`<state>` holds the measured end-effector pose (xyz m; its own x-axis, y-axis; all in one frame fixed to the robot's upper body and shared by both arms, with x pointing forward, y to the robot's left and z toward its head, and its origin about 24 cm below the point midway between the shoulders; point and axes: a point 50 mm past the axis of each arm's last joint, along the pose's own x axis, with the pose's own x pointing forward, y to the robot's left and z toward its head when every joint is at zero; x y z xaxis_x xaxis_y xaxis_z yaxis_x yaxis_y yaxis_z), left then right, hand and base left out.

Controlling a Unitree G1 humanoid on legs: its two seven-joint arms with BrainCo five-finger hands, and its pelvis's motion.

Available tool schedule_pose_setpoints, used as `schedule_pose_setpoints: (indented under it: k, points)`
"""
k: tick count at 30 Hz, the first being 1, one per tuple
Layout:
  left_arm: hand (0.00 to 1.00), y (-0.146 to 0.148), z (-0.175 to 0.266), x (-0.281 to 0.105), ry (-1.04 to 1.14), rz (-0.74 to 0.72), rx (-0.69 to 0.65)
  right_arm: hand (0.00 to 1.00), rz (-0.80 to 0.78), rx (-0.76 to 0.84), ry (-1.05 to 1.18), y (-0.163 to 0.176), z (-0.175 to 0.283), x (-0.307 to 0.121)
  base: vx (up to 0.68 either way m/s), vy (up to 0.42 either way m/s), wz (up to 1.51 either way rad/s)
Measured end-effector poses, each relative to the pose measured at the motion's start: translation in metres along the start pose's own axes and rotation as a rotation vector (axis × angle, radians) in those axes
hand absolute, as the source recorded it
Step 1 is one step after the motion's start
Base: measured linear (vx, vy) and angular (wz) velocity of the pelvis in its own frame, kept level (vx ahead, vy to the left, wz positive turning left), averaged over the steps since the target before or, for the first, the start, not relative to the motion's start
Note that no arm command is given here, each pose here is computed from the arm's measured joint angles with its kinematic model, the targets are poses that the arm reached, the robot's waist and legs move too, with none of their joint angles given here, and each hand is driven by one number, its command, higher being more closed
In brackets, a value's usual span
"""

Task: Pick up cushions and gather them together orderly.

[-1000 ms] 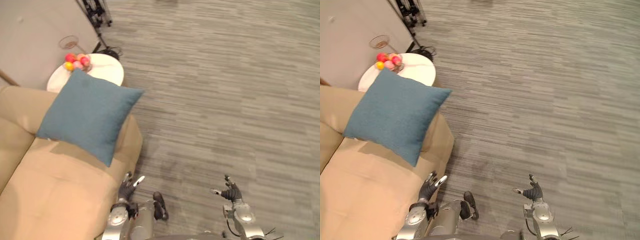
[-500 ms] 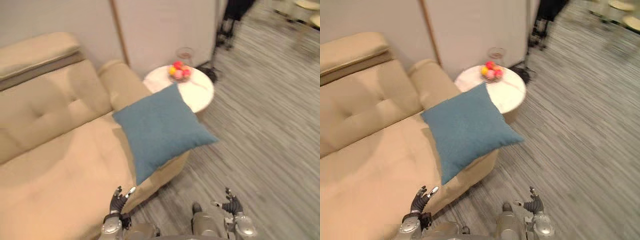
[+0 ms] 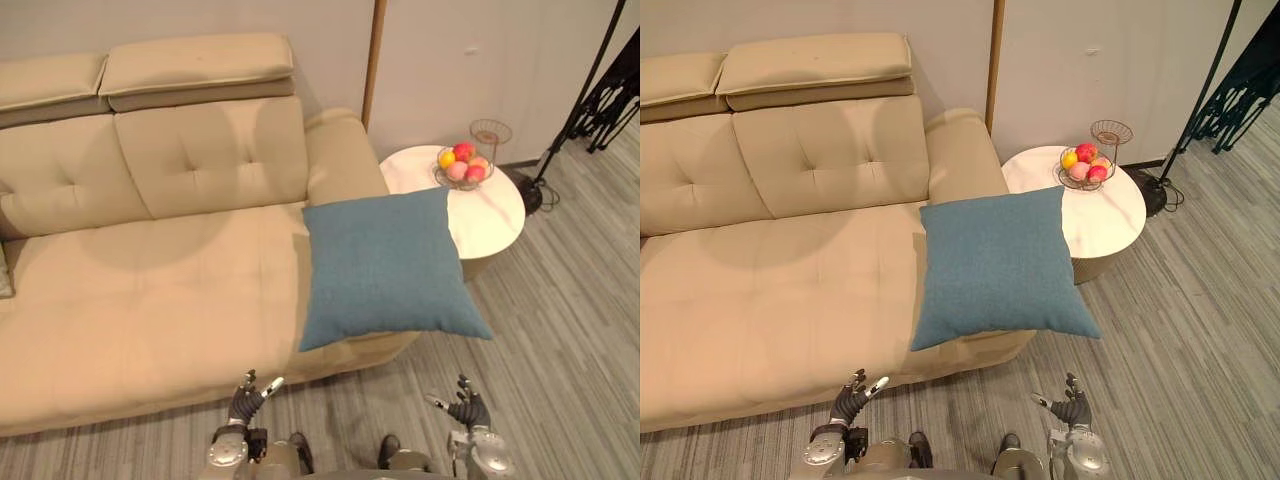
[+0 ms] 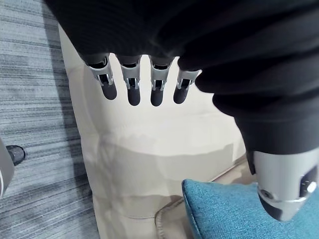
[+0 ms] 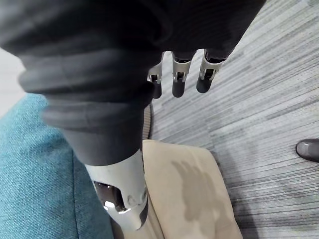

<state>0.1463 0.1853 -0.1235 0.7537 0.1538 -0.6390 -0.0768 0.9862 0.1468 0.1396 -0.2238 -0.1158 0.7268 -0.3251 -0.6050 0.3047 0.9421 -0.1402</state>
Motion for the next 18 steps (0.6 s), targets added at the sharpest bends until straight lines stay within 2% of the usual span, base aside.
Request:
schedule_pose_setpoints:
  k: [7, 10, 15, 18]
  points:
    - [0.00, 0.002, 0.008, 0.002, -0.031, 0.001, 0.016, 0.00, -0.053, -0.024, -0.089, -0.016, 0.027, 0.011, -0.07, -0.031, -0.35]
    - [0.00, 0.012, 0.017, 0.005, -0.067, 0.015, 0.044, 0.00, -0.099, -0.042, -0.173, -0.031, 0.048, 0.013, 0.00, 0.016, -0.09]
    - [0.00, 0.030, 0.054, 0.020, -0.170, 0.049, 0.094, 0.00, -0.137, -0.101, -0.263, -0.050, 0.077, 0.019, 0.07, 0.050, 0.09]
    - [0.00, 0.036, 0.073, 0.024, -0.233, 0.073, 0.072, 0.00, -0.140, -0.160, -0.344, -0.056, 0.103, 0.021, 0.12, -0.047, 0.43]
